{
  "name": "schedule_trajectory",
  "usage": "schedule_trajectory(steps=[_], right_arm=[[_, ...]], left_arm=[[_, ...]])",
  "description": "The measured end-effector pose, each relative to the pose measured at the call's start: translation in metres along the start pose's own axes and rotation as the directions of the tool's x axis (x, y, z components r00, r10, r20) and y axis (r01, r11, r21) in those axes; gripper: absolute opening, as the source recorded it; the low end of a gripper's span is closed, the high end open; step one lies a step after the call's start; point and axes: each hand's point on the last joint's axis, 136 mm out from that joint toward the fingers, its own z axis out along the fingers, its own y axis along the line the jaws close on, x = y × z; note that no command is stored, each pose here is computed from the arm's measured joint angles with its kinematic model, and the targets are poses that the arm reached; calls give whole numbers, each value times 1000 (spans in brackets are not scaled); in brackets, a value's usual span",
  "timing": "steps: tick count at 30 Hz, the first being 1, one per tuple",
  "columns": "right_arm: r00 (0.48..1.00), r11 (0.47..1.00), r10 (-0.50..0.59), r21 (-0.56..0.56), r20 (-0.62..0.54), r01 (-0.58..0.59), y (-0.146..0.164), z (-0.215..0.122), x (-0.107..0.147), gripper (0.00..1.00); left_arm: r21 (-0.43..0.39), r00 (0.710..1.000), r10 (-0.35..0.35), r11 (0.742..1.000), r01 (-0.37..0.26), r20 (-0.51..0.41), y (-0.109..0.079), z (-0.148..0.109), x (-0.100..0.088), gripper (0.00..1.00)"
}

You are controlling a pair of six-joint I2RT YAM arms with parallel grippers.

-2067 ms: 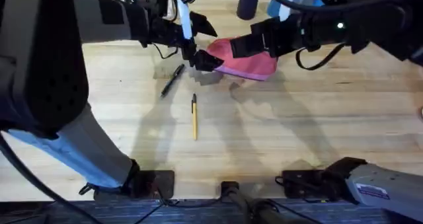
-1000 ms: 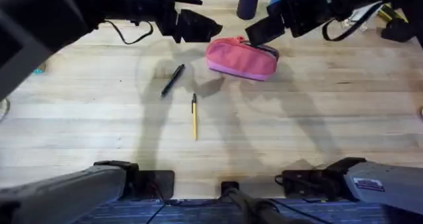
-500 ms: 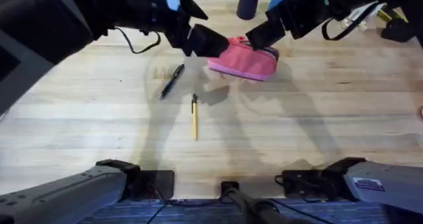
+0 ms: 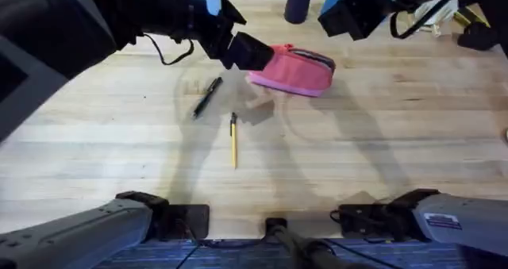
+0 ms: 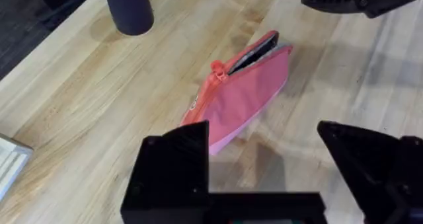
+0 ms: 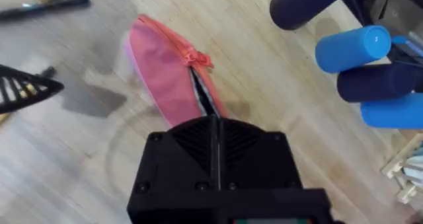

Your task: Unzip the bag, pick up the pens from the table one at a time and place them inside, then zip the bag closed.

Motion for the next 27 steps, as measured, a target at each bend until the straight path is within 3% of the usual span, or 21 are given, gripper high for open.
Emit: schedule_trajectory(steps=[15, 27], right_arm=[[972, 986, -132, -127, -197, 108, 14, 76, 37, 30], [959, 977, -153, -184, -239, 110, 21, 108, 49, 29]], left_arm=[[-1, 1000, 0, 1000, 0, 0, 0, 0, 0, 993], [-1, 1000, 0, 1000, 0, 0, 0, 0, 0, 993]])
